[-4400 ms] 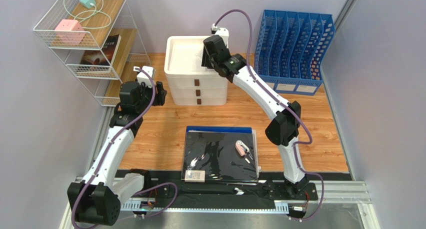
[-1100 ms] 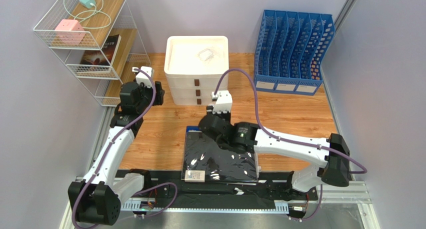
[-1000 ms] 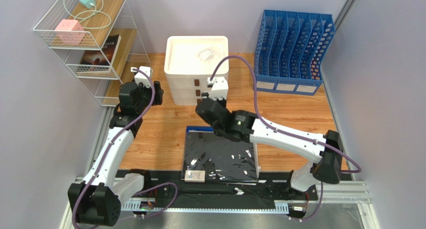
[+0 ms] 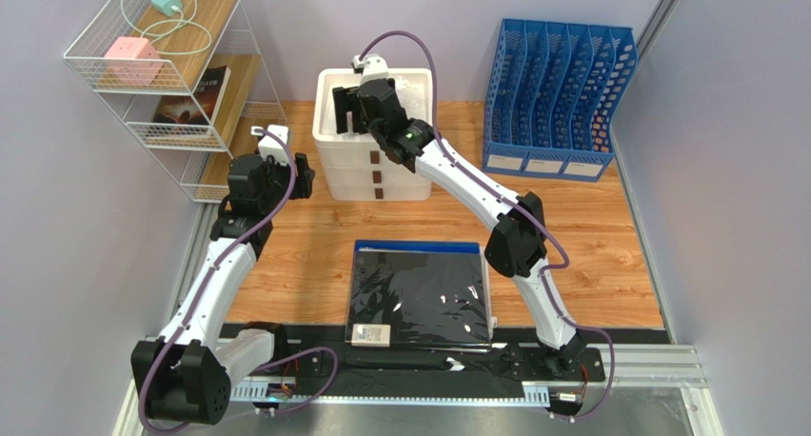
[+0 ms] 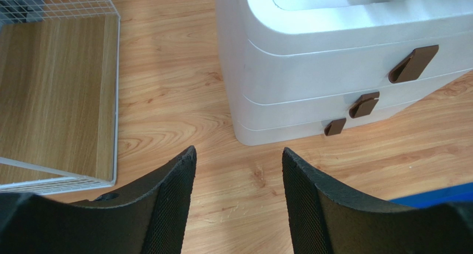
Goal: Organize the desk
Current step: Place the stationery in the storage box.
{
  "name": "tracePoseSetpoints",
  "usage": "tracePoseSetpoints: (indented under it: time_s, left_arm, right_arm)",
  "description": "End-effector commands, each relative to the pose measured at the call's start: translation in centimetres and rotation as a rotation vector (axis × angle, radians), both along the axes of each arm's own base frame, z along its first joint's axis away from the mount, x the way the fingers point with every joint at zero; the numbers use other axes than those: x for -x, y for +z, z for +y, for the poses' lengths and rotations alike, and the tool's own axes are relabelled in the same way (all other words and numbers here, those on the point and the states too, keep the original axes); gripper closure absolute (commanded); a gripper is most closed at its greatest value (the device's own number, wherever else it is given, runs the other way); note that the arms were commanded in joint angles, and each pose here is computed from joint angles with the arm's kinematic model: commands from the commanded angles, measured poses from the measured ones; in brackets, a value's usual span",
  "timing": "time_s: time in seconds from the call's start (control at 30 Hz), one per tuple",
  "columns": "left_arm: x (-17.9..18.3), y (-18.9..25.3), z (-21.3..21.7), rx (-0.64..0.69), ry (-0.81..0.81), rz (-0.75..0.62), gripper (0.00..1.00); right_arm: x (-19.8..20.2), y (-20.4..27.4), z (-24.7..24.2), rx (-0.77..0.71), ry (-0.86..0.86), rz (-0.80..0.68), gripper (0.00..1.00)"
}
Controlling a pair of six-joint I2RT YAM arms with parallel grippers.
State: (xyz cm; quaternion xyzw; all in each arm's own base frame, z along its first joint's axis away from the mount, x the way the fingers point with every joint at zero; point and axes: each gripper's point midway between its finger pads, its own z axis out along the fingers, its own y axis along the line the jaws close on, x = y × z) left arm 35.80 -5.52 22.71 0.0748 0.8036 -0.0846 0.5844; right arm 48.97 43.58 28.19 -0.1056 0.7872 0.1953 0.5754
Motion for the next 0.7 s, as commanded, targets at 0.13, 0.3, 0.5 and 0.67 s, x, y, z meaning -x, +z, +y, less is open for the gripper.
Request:
tracePoseSetpoints:
  time_s: [0.13, 0.3, 0.5, 0.67]
  left_arm:
    - [-0.4, 0.7, -0.1, 0.015, -0.007, -0.031, 0.36]
    - [-0.6, 0.6, 0.1, 0.011, 0.006, -0.031, 0.36]
    - [-0.6, 0.8, 0.3, 0.007, 0.018, -0.043, 0.36]
    - [-0.5, 0.5, -0.1, 0.013, -0.004, -0.027, 0.36]
  right_arm:
    - [2.0, 8.2, 1.5, -0.089, 0.088, -0.151, 0.05]
    - [6.9, 10.9, 0.4, -0.052, 0.090, -0.183, 0.05]
    - [12.8, 5.5, -1.9, 0.039, 0.039, -0.058, 0.26]
    - [15.4, -0.3, -5.3, 0.027, -0.048, 0.069, 0.44]
